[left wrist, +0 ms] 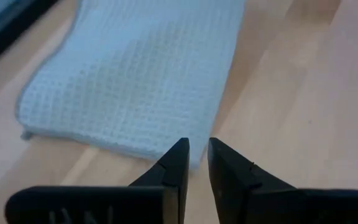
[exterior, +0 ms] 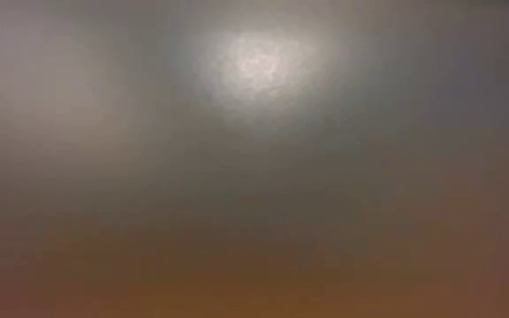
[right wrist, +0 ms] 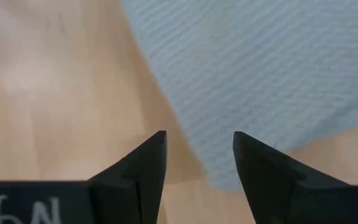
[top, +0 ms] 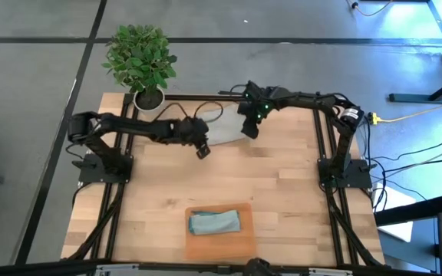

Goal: Roll microfiber towels into tight, uniform cylinder then place into a basket
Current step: Roll the gray towel

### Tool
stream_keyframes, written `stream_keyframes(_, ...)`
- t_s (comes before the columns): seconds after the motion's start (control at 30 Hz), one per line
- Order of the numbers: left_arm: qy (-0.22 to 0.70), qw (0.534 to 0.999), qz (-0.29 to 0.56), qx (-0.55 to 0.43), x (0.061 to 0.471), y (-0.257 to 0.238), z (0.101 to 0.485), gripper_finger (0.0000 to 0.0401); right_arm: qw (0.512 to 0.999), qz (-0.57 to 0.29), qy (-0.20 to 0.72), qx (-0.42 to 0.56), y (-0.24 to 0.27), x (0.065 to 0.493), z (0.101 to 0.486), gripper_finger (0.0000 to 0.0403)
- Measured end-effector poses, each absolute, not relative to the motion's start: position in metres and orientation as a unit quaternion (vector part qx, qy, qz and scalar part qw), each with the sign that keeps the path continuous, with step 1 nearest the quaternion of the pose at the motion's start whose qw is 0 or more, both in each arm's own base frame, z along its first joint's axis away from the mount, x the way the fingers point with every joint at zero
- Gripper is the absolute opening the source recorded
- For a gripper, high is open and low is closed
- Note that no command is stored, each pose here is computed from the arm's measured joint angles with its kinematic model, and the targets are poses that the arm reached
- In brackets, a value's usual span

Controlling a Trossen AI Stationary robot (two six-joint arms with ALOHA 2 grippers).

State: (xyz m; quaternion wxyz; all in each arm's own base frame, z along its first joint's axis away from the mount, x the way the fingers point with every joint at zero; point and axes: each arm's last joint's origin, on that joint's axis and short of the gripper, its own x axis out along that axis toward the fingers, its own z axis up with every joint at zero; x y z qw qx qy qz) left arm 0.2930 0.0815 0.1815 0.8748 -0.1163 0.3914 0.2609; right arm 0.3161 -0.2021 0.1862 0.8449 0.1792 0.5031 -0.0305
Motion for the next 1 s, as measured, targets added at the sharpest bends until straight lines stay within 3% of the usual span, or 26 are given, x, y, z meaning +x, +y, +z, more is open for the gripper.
stream_keyframes(0.17,0.358,0.887,0.255,-0.142,0.301,0.111,0.168,0.0053,0.845,-0.044,0.504,0.173,-0.194,0.319,0.174,0.0186)
stream_keyframes(0.47,0.411,0.862,0.241,-0.169,0.306,0.12,0.124,0.0053,0.841,-0.084,0.499,0.191,-0.187,0.32,0.154,0.0186)
stream_keyframes(0.67,0.427,0.86,0.18,-0.214,0.311,0.108,0.117,0.0053,0.83,-0.13,0.513,0.177,-0.189,0.318,0.153,0.0186)
stream_keyframes(1.0,0.44,0.85,0.07,-0.279,0.325,0.054,0.117,0.0053,0.812,-0.117,0.542,0.184,-0.185,0.312,0.15,0.0186)
